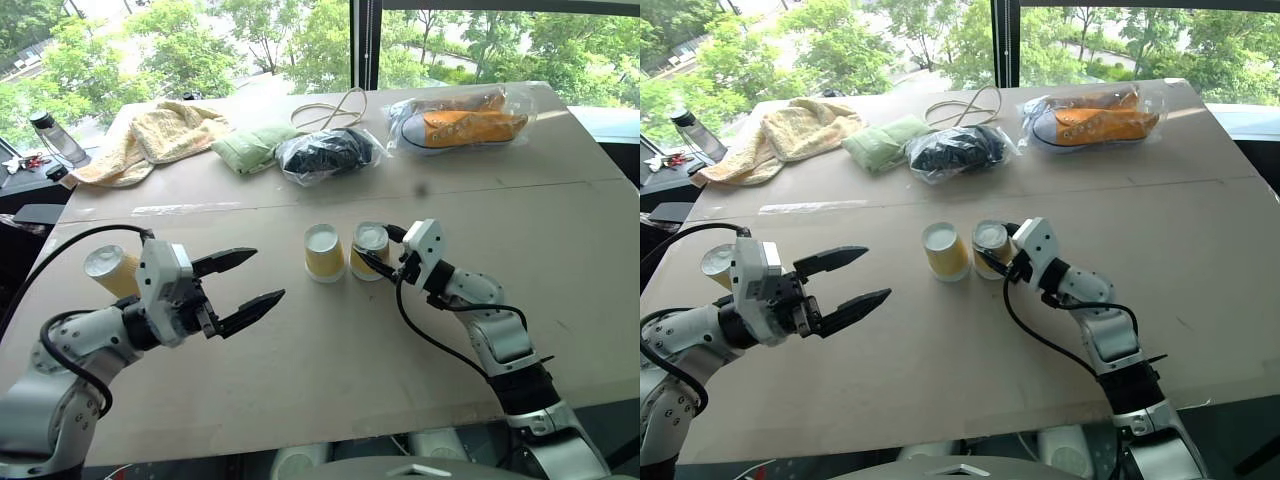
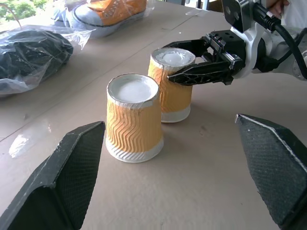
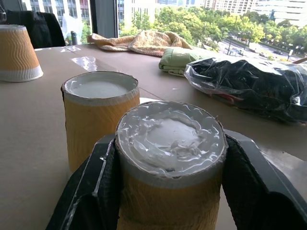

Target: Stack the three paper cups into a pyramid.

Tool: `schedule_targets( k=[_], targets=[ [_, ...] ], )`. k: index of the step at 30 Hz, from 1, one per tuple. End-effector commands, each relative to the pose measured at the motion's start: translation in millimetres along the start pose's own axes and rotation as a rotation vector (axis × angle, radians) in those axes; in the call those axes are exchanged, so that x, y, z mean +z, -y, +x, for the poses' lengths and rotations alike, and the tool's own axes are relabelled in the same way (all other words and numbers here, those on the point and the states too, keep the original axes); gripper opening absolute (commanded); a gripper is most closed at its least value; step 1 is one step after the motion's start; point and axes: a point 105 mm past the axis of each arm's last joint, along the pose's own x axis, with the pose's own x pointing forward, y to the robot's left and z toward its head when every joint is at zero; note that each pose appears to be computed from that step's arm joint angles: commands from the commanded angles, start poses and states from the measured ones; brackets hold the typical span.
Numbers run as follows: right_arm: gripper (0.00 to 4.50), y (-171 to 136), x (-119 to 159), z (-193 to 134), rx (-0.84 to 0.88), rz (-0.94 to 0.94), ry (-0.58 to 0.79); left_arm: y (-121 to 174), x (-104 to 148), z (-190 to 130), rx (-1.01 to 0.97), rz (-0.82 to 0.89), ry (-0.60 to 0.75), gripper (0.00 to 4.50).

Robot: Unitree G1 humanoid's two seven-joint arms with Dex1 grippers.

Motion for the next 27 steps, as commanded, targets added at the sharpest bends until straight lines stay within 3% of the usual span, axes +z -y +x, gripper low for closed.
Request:
schedule_targets(
  k=[1,11,12,13,15,16,22,27],
  targets=[
    [2.12,-0.9,12.4,8.5,0.01,-0.032,0.047,4.4,15.4,-2.0,-0.009,0.066,0.028,4.5],
    [2.12,-2.6,8.3,15.3,0.02,0.016,0.03,6.9,14.4,-1.3,-0.009,0.07,0.021,4.5],
    [3.12,-2.5,8.1,15.4,0.021,0.017,0.029,6.8,14.4,-0.9,-0.011,0.07,0.022,4.5],
    [3.23,-6.0,11.8,14.3,0.052,0.046,0.055,7.1,14.6,-0.1,-0.015,0.068,0.025,4.5],
    [4.22,-6.3,14.1,10.9,0.064,0.07,0.068,7.5,14.6,1.1,-0.022,0.066,0.026,4.5],
    [4.4,-4.9,14.0,9.3,0.058,0.072,0.067,7.6,14.5,1.3,-0.023,0.066,0.026,4.5],
    [4.4,15.4,36.8,-3.0,-0.039,0.078,0.187,9.7,12.9,-0.8,-0.007,0.059,0.035,4.5],
    [4.4,20.8,62.1,-20.4,-0.025,0.053,0.276,6.8,22.2,-9.2,0.138,0.067,0.133,4.5]
  ],
)
